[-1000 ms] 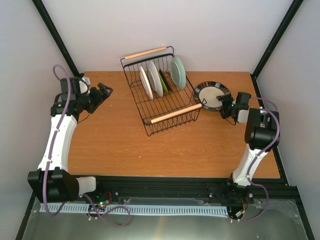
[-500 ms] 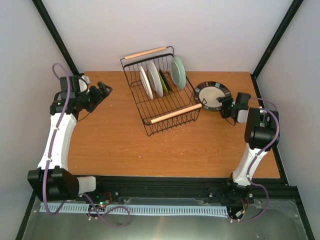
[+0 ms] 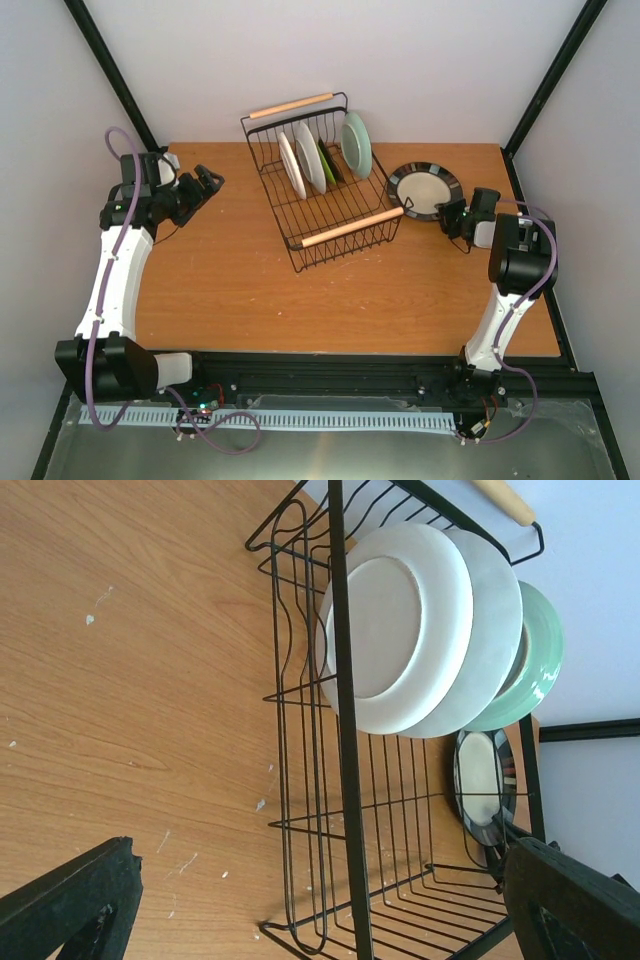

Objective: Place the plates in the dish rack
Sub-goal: Pick up the plate at the center of the board.

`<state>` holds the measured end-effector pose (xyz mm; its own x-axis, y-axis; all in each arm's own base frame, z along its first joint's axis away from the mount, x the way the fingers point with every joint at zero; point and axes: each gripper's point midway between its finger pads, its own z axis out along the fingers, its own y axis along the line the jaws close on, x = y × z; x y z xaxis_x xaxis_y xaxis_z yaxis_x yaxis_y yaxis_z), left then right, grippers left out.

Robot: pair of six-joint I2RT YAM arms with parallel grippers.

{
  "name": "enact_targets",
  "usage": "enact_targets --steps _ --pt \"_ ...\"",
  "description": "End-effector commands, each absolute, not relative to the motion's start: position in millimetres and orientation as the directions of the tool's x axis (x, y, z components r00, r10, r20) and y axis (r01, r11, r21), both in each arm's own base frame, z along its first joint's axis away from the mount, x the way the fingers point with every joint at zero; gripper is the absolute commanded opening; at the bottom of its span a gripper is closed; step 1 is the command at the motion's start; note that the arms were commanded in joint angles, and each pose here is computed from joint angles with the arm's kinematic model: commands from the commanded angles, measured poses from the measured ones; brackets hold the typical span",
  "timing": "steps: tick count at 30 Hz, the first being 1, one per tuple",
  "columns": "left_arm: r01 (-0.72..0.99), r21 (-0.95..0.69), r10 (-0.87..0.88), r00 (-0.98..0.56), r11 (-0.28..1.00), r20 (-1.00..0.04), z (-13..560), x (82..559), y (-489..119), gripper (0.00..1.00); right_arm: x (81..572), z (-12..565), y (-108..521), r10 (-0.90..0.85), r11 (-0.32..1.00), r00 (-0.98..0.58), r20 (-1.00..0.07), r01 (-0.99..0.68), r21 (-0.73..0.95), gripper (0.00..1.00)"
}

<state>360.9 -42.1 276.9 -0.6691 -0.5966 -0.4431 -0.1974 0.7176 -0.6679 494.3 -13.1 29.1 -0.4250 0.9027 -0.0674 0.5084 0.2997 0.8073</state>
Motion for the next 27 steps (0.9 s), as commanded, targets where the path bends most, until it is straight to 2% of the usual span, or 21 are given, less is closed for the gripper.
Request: enact_targets --steps 1,6,10,13,27 --pt "-0.165 -0.657 -0.581 -0.652 0.736 -0.487 295 359 -41 1.0 469 -14 -17 0.92 0.275 -0.392 -0.011 0.625 0.731 0.33" --pt "-0.166 -0.653 -0.579 -0.652 0.739 -0.489 295 357 -41 1.0 469 -11 -18 0.925 0.265 -0.379 -0.015 0.618 0.74 0.26" --pt "-0.166 -0.652 -0.578 -0.652 0.74 -0.491 295 357 -41 1.0 469 -9 -18 0.93 0.251 -0.368 -0.013 0.608 0.753 0.11" --pt "-0.165 -0.65 -0.576 -0.654 0.742 -0.491 294 357 -41 1.0 469 -7 -17 0.932 0.242 -0.362 -0.013 0.596 0.766 0.03" --pt "-0.145 -0.65 -0.56 -0.665 0.746 -0.495 293 360 -43 1.0 472 31 -20 0.936 0.183 -0.35 -0.029 0.414 0.892 0.03"
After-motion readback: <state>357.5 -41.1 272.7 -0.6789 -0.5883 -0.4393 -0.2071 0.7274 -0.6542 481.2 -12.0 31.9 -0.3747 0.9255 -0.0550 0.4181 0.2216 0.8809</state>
